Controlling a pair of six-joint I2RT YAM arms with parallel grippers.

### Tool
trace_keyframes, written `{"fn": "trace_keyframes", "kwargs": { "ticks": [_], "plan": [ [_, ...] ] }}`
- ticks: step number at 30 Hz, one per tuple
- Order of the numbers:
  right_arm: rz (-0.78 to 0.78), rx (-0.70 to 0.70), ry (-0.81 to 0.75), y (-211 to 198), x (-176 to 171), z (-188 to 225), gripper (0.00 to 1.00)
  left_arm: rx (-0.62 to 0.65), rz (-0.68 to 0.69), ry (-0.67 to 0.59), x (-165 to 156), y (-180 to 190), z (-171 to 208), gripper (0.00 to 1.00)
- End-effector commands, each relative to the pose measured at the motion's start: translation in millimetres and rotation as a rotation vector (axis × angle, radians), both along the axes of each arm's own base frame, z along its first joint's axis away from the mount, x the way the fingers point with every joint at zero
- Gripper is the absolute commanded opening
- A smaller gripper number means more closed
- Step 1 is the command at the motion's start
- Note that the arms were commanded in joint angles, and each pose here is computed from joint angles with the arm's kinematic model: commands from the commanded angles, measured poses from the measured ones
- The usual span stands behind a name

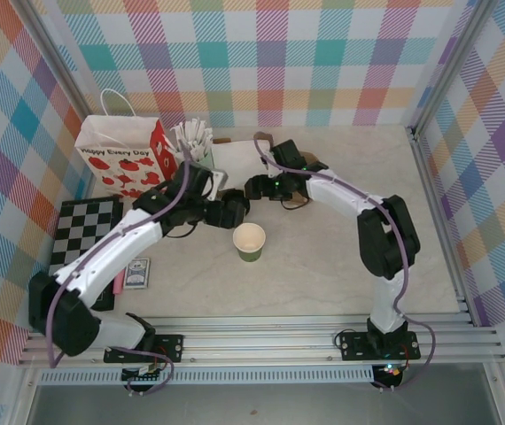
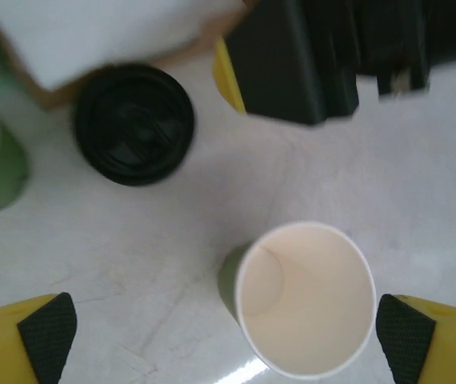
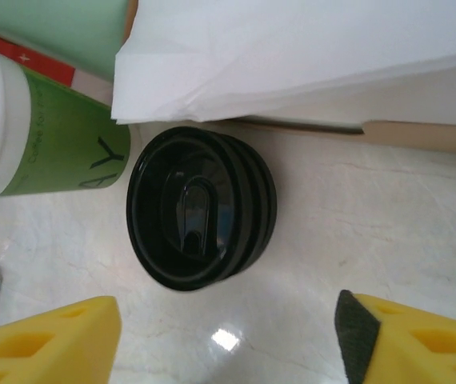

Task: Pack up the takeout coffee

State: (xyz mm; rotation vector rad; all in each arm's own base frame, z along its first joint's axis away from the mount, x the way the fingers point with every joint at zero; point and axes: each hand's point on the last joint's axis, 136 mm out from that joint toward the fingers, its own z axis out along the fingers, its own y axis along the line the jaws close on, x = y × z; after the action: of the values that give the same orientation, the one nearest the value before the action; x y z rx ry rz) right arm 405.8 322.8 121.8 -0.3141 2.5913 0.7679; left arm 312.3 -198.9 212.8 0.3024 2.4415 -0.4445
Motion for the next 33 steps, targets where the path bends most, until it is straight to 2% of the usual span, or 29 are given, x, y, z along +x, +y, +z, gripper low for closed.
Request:
{"fn": "trace_keyframes", "kwargs": {
  "ticks": [1,5,6,9,13,19,25,33],
  "plan": [
    [0.001,-0.120,-0.011,5.6,3.6,-11.1,0.67,-0.059,0.484,-0.089,25.8,53.3,17.9,1.00],
    [-0.007,-0.204,0.024,12.4,11.2,-30.2,0.59,-0.129,0.886,-0.080,12.5,101.6,3.2,1.00],
    [-0.024,-0.224,0.024,11.6,14.1,-33.4,0.58,-0.144,0.953,-0.082,8.8,109.9,-1.9,1.00],
    [-0.004,-0.220,0.035,20.4,17.1,-38.2,0.57,-0.131,1.019,-0.082,4.0,121.4,-12.2,1.00],
    [-0.045,-0.345,0.017,13.6,22.4,-46.9,0.53,-0.053,1.048,-0.081,-0.1,132.0,-14.1,1.00],
    [-0.029,-0.351,0.020,20.7,21.3,-50.6,0.46,-0.013,1.054,-0.038,-0.5,136.0,-25.6,1.00],
    [0.012,-0.395,0.024,25.2,19.2,-57.0,0.38,-0.026,0.982,-0.004,6.0,124.5,-34.3,1.00],
    [0.012,-0.438,-0.005,24.6,21.1,-53.4,0.29,0.003,0.961,0.032,4.9,122.0,-42.6,1.00]
  ]
}}
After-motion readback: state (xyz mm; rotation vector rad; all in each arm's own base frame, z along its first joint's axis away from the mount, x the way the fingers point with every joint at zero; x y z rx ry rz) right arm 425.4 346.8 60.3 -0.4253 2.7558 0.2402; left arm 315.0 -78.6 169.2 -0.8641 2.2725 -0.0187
